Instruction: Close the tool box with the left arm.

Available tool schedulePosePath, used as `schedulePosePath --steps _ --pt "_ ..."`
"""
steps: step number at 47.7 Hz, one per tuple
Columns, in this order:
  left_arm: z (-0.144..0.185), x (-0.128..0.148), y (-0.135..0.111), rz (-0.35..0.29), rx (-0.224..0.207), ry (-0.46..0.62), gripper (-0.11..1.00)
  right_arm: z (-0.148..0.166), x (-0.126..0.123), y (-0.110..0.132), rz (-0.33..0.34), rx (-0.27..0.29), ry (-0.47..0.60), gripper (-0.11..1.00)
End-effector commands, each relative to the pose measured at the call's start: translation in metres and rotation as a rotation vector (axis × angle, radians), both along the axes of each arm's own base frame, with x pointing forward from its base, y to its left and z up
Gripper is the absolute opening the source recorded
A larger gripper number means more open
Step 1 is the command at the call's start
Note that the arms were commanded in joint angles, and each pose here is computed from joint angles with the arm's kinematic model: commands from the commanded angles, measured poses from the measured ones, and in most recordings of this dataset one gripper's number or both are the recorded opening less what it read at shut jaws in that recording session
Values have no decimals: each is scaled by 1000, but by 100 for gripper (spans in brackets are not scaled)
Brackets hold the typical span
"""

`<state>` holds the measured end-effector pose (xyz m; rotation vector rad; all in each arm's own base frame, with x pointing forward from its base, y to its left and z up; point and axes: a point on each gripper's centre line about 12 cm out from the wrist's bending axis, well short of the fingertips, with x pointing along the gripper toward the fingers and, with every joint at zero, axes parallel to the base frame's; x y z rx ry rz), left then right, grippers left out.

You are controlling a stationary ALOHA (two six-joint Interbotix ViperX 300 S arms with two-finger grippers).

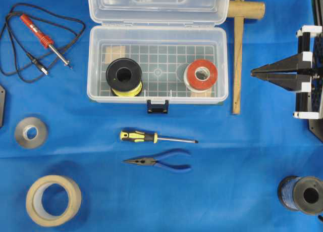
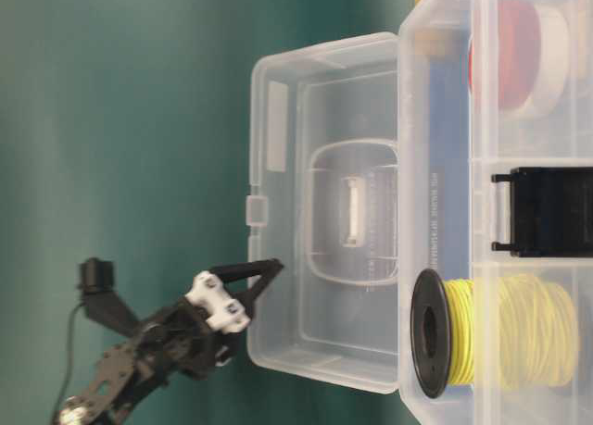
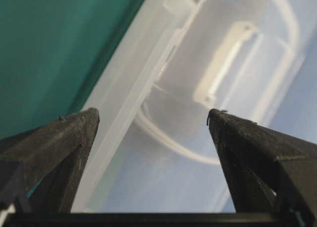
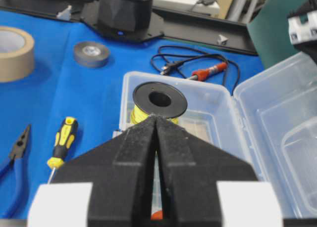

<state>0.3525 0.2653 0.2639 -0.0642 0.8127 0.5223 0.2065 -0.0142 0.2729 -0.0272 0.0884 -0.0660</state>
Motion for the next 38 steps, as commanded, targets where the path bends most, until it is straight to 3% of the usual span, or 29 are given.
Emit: schedulePosePath --steps 1,18,38 --pt "24 10 -38 -75 5 -35 92 6 2 0 -1 -3 -15 0" --pt "33 -10 -110 -155 -48 -67 92 8 2 0 2 -19 -20 0" --pt "18 -21 -209 -277 -191 -83 92 10 0 0 4 -45 -29 0"
